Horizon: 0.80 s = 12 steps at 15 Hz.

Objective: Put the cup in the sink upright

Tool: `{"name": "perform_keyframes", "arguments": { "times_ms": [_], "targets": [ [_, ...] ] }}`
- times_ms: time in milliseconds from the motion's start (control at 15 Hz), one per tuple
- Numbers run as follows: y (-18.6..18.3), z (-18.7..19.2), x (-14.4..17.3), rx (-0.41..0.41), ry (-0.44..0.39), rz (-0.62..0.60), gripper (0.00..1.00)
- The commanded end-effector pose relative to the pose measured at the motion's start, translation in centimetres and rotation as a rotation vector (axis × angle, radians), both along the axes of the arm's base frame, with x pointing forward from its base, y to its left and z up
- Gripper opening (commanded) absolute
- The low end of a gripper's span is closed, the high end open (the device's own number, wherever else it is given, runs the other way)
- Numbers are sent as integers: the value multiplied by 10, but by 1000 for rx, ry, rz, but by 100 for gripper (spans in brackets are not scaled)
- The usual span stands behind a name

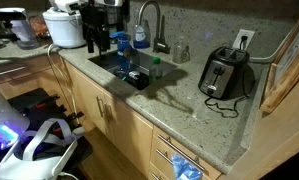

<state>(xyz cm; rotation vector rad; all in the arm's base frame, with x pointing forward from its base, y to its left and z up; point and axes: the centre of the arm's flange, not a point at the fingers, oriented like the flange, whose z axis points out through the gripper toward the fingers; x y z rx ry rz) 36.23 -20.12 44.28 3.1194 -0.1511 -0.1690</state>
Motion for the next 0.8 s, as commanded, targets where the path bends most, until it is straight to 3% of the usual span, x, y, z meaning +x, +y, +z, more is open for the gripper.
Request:
{"name": "perform_keyframes", "arguments": {
  "times_ms": [0,400,733],
  "targets": [
    [0,0,0,0,0,-1,100],
    [0,0,0,0,0,-1,100],
    [20,6,21,-8,-32,44,100]
  ]
}}
